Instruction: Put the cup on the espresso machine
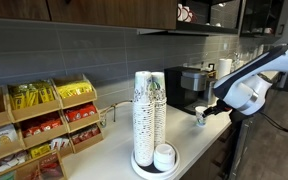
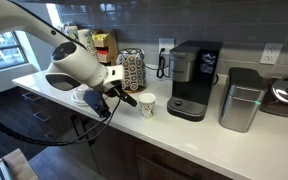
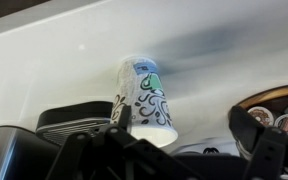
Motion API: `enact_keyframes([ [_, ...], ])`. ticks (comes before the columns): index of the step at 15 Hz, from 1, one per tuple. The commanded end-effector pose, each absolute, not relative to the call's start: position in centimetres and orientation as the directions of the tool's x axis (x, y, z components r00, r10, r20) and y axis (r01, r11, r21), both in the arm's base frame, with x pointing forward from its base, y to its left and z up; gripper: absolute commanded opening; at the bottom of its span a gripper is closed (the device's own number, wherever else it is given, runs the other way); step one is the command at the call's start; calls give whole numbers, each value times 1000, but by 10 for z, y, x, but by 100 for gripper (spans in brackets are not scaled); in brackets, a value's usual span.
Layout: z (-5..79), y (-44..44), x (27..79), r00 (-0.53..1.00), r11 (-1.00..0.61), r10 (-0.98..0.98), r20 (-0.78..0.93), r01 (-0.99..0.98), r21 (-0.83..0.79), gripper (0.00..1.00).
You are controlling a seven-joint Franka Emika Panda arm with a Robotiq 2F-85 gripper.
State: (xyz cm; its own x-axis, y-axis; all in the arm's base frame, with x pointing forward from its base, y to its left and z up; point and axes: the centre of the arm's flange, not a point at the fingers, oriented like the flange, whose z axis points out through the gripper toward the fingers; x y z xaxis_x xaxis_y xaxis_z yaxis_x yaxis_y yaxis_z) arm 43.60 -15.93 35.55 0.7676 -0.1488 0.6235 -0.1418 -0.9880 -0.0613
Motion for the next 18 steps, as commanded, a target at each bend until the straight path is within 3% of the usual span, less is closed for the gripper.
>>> enact_keyframes([
  [1,308,-177,451,755,-989,-142,640,-136,-59,100],
  [2,355,-163,436,763,-988,-147,629,-139,-63,100],
  [13,355,-162,437,762,-989,-143,631,-135,-61,100],
  [18,328,-176,464,791,-984,-150,594,-175,-15,100],
])
